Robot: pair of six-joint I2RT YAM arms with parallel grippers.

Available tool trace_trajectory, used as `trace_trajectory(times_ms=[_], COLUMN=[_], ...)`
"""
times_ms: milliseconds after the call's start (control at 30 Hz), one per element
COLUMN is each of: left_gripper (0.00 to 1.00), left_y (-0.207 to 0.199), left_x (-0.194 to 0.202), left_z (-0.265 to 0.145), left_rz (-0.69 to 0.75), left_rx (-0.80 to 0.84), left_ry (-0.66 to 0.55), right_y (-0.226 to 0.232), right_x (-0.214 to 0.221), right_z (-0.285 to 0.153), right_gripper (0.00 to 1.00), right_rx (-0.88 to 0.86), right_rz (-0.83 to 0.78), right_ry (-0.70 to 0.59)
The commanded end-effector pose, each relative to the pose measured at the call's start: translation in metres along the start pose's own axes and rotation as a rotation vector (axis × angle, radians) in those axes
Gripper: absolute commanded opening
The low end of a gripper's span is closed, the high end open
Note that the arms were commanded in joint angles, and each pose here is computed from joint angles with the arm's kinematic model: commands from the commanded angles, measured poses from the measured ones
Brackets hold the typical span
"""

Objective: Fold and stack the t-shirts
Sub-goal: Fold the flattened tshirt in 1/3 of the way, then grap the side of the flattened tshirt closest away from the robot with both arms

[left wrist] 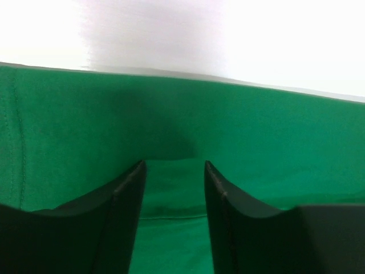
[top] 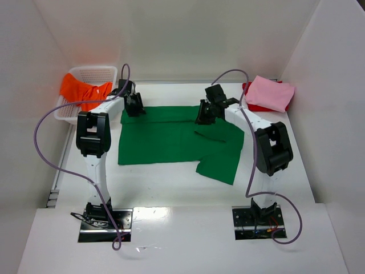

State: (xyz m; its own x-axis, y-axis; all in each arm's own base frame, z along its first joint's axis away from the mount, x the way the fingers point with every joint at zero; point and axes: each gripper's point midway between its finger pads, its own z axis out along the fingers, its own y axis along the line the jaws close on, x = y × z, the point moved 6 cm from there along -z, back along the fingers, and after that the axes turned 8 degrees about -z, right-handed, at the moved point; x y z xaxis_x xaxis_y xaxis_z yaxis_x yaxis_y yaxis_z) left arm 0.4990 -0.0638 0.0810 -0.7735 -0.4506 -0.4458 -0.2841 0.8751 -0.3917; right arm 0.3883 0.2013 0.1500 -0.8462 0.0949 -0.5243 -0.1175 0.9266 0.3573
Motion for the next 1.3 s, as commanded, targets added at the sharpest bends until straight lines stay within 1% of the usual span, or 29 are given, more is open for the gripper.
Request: trace_trajectory(times_ms=[0,67,133,167,200,233,300,333,367,400,467,500,567,600,767,833,967,1033,1167,1267], left_gripper=[0.63,0.74,0.80,0.86,0.86,0.92,0.95,0.98,0.99,0.99,1.00,1.00,1.00,1.00,1.00,1.00,1.00,1.00,1.00,1.00], left_y=[-0.010,-0.019,-0.023,-0.026,-0.030,-0.035,-0.037,-0.039,-0.039,-0.037,-0.033,-0.034,-0.024,-0.024,-0.012,-0.005,0.003,0.005,0.011,0.017], left_x=[-0.015,-0.020,-0.021,-0.024,-0.028,-0.025,-0.023,-0.022,-0.018,-0.013,0.000,0.000,0.019,0.024,0.055,0.068,0.084,0.089,0.094,0.099], left_z=[-0.013,-0.030,-0.042,-0.054,-0.063,-0.069,-0.089,-0.102,-0.109,-0.112,-0.120,-0.125,-0.128,-0.136,-0.157,-0.166,-0.182,-0.187,-0.193,-0.195], left_rz=[0.032,0.046,0.051,0.064,0.068,0.076,0.079,0.075,0.068,0.056,0.033,0.032,0.014,0.001,-0.044,-0.061,-0.114,-0.135,-0.167,-0.209], left_rx=[0.038,0.075,0.096,0.108,0.119,0.127,0.138,0.152,0.158,0.153,0.148,0.153,0.137,0.140,0.128,0.121,0.099,0.089,0.059,0.017], left_ry=[-0.031,-0.044,-0.053,-0.077,-0.096,-0.099,-0.118,-0.129,-0.129,-0.120,-0.089,-0.093,-0.051,-0.051,-0.013,-0.002,-0.020,-0.023,-0.041,-0.049], right_y=[-0.022,-0.042,-0.052,-0.061,-0.062,-0.069,-0.078,-0.082,-0.084,-0.083,-0.089,-0.090,-0.099,-0.101,-0.109,-0.112,-0.122,-0.125,-0.122,-0.123], right_x=[-0.029,-0.025,-0.023,-0.021,-0.019,-0.019,-0.010,-0.006,-0.002,0.002,0.027,0.029,0.049,0.059,0.087,0.101,0.130,0.139,0.144,0.157], right_z=[-0.022,-0.023,-0.026,-0.029,-0.032,-0.036,-0.048,-0.053,-0.060,-0.068,-0.075,-0.080,-0.086,-0.091,-0.105,-0.104,-0.102,-0.100,-0.095,-0.088], right_gripper=[0.35,0.38,0.46,0.50,0.53,0.59,0.83,0.94,1.00,1.00,1.00,1.00,1.00,1.00,1.00,1.00,1.00,1.00,1.00,1.00], right_rx=[0.113,0.161,0.190,0.219,0.228,0.245,0.277,0.293,0.304,0.306,0.330,0.343,0.401,0.422,0.482,0.503,0.543,0.551,0.515,0.510], right_rz=[0.024,0.060,0.084,0.113,0.123,0.146,0.209,0.250,0.280,0.296,0.351,0.368,0.402,0.422,0.478,0.511,0.543,0.549,0.557,0.573], right_ry=[-0.111,-0.090,-0.096,-0.101,-0.106,-0.117,-0.126,-0.137,-0.151,-0.161,-0.145,-0.157,-0.140,-0.129,-0.092,-0.065,-0.025,-0.007,0.014,0.066])
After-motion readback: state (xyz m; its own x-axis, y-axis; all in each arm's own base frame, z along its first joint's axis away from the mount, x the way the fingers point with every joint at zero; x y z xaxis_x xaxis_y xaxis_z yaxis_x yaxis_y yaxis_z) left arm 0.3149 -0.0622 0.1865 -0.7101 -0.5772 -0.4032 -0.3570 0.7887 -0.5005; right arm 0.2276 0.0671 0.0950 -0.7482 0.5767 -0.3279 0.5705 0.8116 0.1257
